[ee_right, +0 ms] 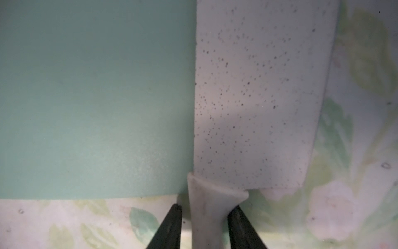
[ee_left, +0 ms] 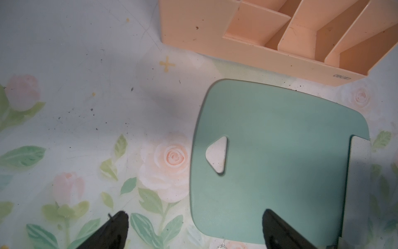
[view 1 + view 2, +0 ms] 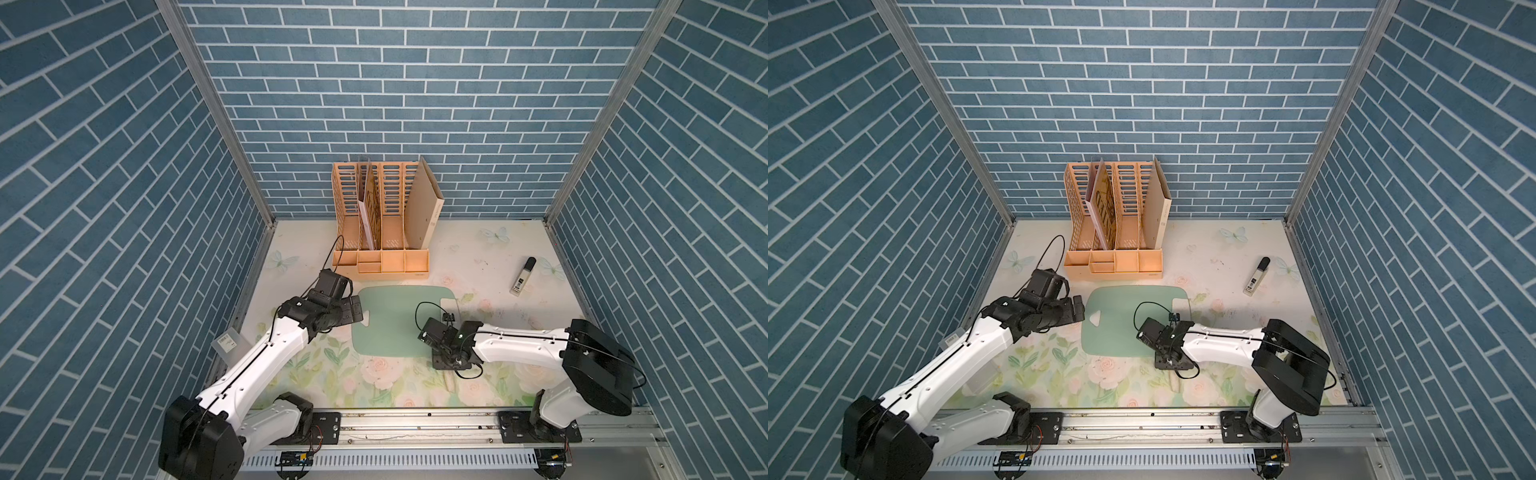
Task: Align the knife with the edge of the cutting board
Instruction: Place the knife at the edge of the cutting board.
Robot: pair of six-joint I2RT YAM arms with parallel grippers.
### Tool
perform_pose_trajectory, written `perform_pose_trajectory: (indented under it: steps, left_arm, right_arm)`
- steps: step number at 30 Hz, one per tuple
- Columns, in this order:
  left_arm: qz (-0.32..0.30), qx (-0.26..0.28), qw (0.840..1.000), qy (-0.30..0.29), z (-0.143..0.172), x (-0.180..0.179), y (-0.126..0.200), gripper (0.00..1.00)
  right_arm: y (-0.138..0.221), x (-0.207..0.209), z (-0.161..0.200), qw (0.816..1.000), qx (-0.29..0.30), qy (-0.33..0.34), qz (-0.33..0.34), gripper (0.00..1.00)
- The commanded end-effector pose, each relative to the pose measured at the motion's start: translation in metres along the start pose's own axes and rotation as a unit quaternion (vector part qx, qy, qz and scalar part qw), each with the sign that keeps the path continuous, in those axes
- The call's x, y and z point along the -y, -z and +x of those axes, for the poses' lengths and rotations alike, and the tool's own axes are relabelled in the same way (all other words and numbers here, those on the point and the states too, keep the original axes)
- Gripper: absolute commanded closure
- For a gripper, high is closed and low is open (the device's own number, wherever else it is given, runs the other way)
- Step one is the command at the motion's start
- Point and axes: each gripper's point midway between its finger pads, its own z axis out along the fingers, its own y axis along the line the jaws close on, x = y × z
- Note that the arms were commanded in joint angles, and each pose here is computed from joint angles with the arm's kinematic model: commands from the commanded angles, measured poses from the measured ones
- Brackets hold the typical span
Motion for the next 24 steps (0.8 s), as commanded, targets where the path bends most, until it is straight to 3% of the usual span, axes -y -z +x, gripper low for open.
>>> perform_pose_trajectory:
  steps: [1, 16, 24]
  left_arm:
    - [-0.009, -0.005, 1.000, -0.006, 0.0054, -0.0035, -0.0006, 0.00]
    - [-0.009, -0.005, 1.000, -0.008, 0.0057, -0.0028, -0.0003, 0.00]
    - [-0.010, -0.008, 1.000, -0.009, 0.0068, -0.0031, -0.0013, 0.00]
  right_arm:
    - [-0.0138, 0.0246, 0.0176, 0.998, -0.035, 0.010, 0.048, 0.61]
    - [-0.0132, 0.0229, 0.0159, 0.998, -0.032, 0.010, 0.045, 0.60]
    - [-0.0134, 0.0219, 0.0155, 0.998, -0.032, 0.009, 0.046, 0.50]
